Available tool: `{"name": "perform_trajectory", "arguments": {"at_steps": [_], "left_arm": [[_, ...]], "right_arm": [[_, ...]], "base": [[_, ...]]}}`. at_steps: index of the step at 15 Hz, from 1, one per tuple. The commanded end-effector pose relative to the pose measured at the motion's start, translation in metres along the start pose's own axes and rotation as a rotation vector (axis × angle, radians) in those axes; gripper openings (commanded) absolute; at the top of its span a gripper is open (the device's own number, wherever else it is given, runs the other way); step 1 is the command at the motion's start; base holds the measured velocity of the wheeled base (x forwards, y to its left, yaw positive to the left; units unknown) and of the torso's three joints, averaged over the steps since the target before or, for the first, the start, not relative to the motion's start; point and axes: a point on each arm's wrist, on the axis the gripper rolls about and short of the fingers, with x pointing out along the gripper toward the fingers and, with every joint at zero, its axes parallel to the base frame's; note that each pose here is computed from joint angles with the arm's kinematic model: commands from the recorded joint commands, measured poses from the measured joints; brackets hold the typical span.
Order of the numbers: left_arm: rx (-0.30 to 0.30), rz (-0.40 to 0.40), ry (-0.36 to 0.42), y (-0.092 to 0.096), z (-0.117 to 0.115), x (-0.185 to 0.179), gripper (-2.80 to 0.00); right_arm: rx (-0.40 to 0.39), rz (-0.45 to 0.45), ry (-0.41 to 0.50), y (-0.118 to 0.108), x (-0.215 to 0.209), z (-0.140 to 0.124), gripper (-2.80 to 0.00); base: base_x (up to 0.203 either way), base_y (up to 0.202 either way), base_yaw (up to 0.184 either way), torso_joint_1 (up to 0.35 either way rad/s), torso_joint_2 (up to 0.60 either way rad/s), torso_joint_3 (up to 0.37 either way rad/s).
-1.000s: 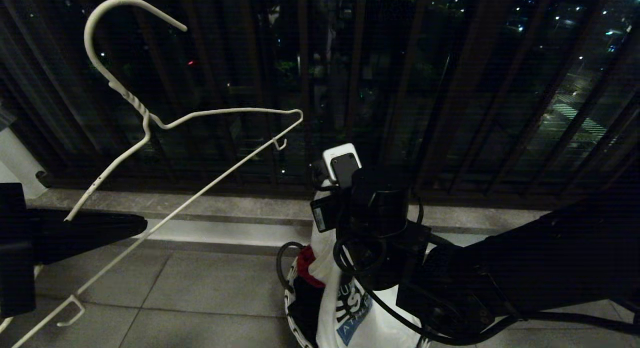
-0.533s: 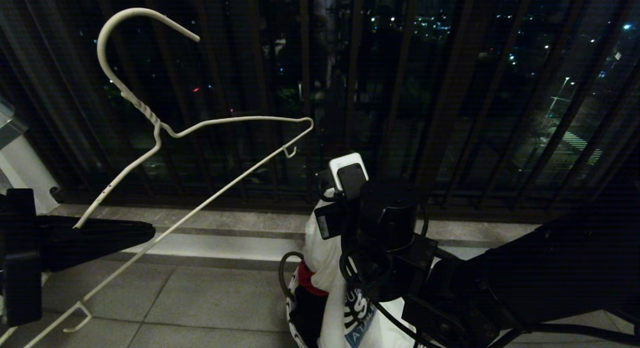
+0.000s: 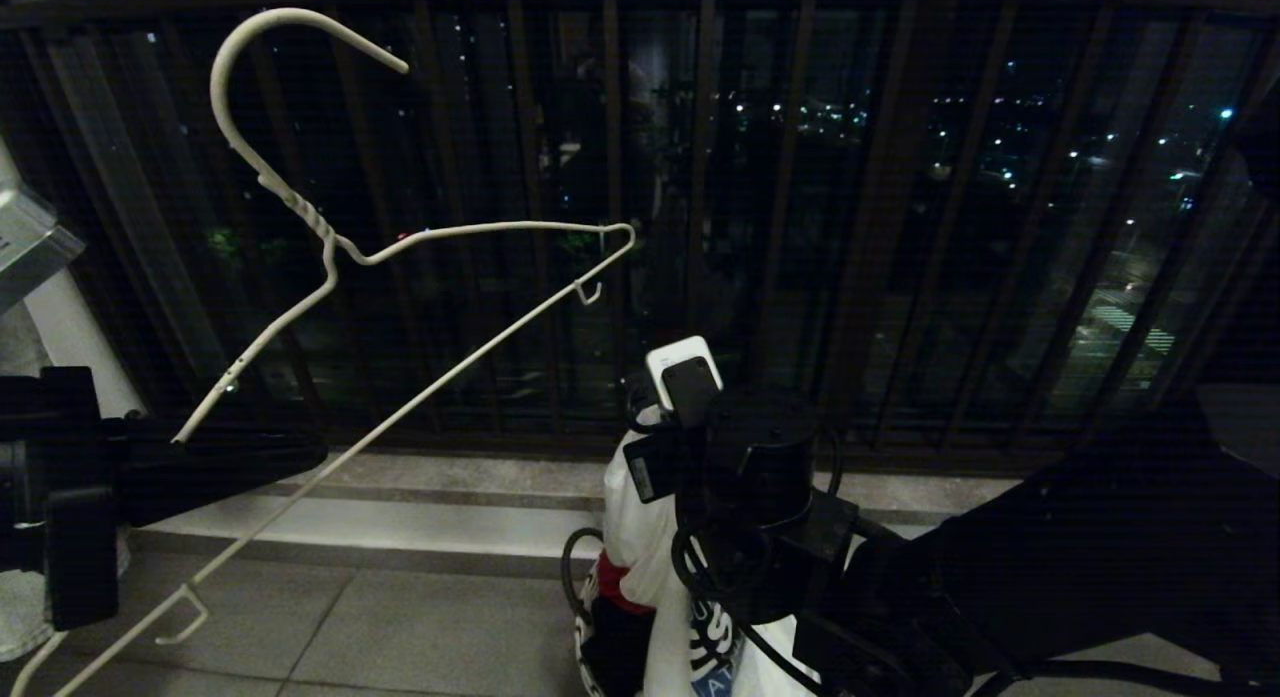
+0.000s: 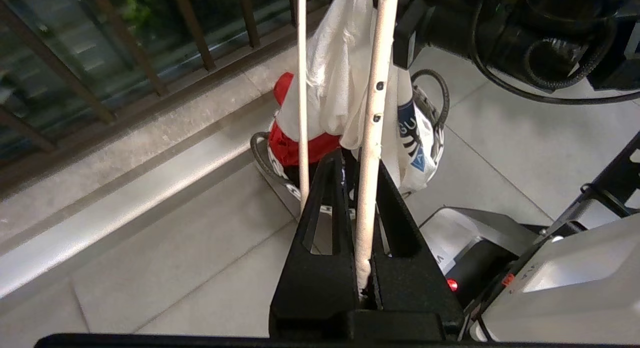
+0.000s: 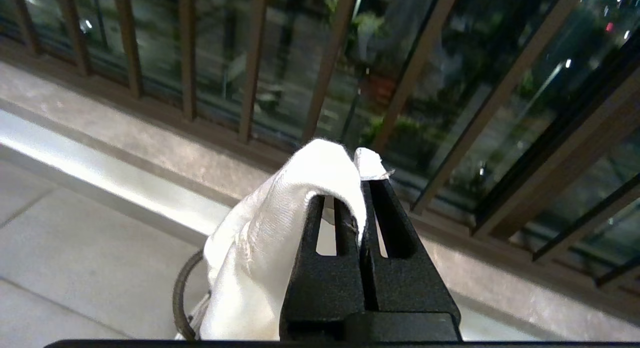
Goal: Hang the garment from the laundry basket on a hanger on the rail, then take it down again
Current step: Pick up clothes from the basket, then hang the clothes on the clothes rack
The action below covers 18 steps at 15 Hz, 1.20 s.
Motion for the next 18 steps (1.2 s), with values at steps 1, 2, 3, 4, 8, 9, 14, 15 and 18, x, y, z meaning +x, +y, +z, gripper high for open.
{"name": "perform_trajectory", "arguments": {"at_steps": [1,2,3,4,8,9,14,15,18], "left_arm": [[-0.002,-0.003,0.004,0.0,-0.001,0.001,-2.8],[0.001,-0.003,0.007,0.0,-0.003,0.001,-2.8],[0.004,-0.002,0.005,-0.001,-0.004,0.0,-2.8],[0.006,-0.002,0.005,-0.001,-0.004,-0.001,-2.8],[0.002,-0.006,0.036,0.003,-0.007,0.008,-2.8],[-0.003,-0.008,0.049,0.005,-0.007,0.012,-2.8],[-0.014,0.038,0.086,0.005,-0.005,0.009,-2.8],[-0.024,0.043,0.109,0.005,-0.003,0.008,-2.8],[-0.041,0.073,0.169,0.005,0.001,0.004,-2.8]], "right_arm": [[-0.003,-0.003,0.003,0.002,0.001,-0.003,-2.8],[-0.002,-0.004,0.002,0.002,0.001,-0.003,-2.8],[0.002,-0.005,-0.004,0.001,0.001,0.0,-2.8],[0.008,-0.011,-0.011,-0.002,0.001,0.003,-2.8],[0.024,-0.053,-0.03,-0.019,0.01,0.012,-2.8],[0.017,-0.076,-0.039,-0.026,0.016,0.018,-2.8],[-0.055,-0.098,0.047,-0.06,0.031,0.04,-2.8],[-0.073,-0.068,0.088,-0.061,0.03,0.041,-2.8],[-0.093,0.041,0.251,-0.067,0.024,0.061,-2.8]], "base": [[0.0,0.0,0.0,-0.006,-0.04,0.001],[0.0,0.0,0.0,-0.005,-0.04,0.014],[0.0,0.0,0.0,0.001,-0.04,0.007],[0.0,0.0,0.0,0.011,0.05,0.115],[0.0,0.0,0.0,0.0,0.01,0.032],[0.0,0.0,0.0,0.0,0.0,0.0],[0.0,0.0,0.0,0.0,0.0,0.0],[0.0,0.0,0.0,0.0,0.0,0.0],[0.0,0.0,0.0,0.0,0.0,0.0]]}}
